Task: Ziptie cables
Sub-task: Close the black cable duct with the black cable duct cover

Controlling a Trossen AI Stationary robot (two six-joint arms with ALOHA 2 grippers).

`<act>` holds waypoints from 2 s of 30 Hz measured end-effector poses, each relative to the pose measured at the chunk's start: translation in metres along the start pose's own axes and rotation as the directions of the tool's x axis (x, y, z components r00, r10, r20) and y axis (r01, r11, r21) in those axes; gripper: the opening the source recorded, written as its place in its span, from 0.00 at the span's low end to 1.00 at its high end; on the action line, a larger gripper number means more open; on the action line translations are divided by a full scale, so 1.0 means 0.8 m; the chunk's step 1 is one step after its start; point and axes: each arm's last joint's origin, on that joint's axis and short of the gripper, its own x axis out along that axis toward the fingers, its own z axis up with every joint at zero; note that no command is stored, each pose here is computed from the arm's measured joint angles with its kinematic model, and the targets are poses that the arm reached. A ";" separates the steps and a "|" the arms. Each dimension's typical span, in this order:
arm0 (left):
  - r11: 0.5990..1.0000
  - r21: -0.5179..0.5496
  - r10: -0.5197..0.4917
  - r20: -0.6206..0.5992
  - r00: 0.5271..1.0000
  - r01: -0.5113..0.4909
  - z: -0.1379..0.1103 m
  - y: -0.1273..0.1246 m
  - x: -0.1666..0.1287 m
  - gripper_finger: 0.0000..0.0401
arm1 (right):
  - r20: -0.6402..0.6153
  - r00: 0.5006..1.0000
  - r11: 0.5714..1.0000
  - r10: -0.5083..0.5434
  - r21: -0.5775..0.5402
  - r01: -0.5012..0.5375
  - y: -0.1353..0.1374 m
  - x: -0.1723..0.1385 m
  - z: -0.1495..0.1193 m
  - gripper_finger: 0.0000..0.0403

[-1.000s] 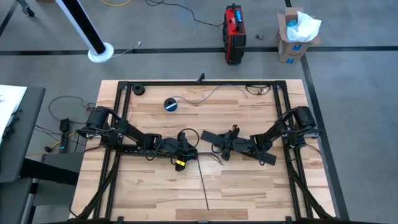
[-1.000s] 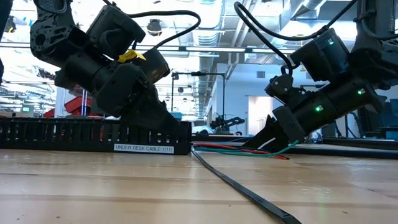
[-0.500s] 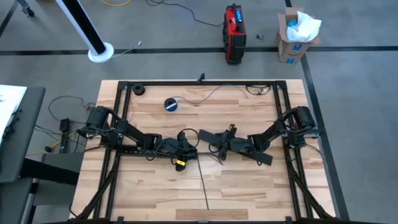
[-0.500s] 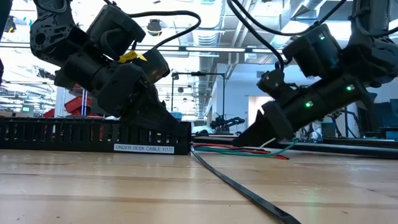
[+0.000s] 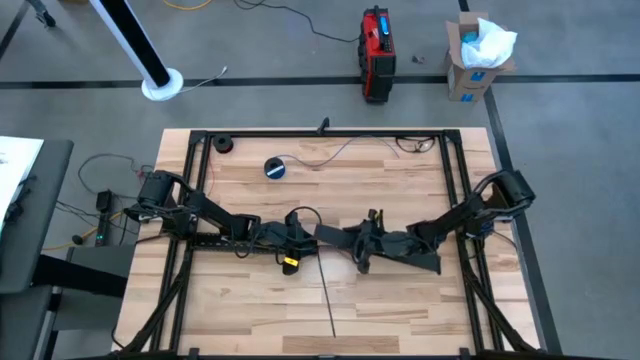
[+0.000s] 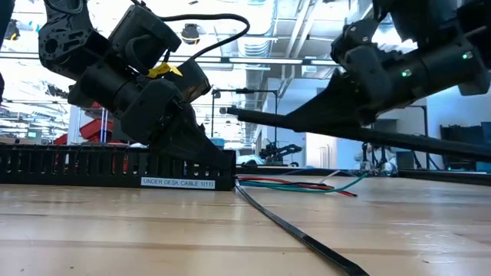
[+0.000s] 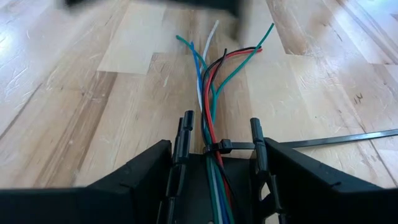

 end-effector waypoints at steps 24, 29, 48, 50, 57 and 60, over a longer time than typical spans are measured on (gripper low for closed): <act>1.000 -0.011 -0.005 0.024 1.000 0.005 0.002 0.000 0.000 0.57 | -0.155 0.984 0.987 0.085 -0.119 -0.104 0.011 0.029 0.027 0.56; 1.000 -0.013 -0.007 0.036 0.999 0.007 0.003 0.000 0.000 0.57 | -0.153 0.984 0.987 0.094 -0.115 -0.112 0.008 0.031 0.028 0.56; 0.999 -0.035 0.000 0.043 0.999 0.002 0.004 0.000 0.000 0.57 | -0.178 0.978 0.977 0.109 -0.161 -0.138 0.014 0.067 0.028 0.56; 0.999 -0.034 -0.001 0.044 0.999 0.002 0.004 0.000 0.000 0.57 | -0.172 0.979 0.977 0.110 -0.163 -0.139 0.014 0.068 0.030 0.56; 0.999 -0.031 -0.006 0.044 0.999 0.008 0.004 -0.001 0.000 0.57 | -0.204 0.962 0.971 0.180 -0.122 -0.207 0.012 0.069 0.029 0.56; 1.000 -0.029 -0.007 0.045 0.999 0.008 0.004 -0.001 0.000 0.57 | -0.222 0.958 0.970 0.181 -0.120 -0.211 0.012 0.068 0.027 0.56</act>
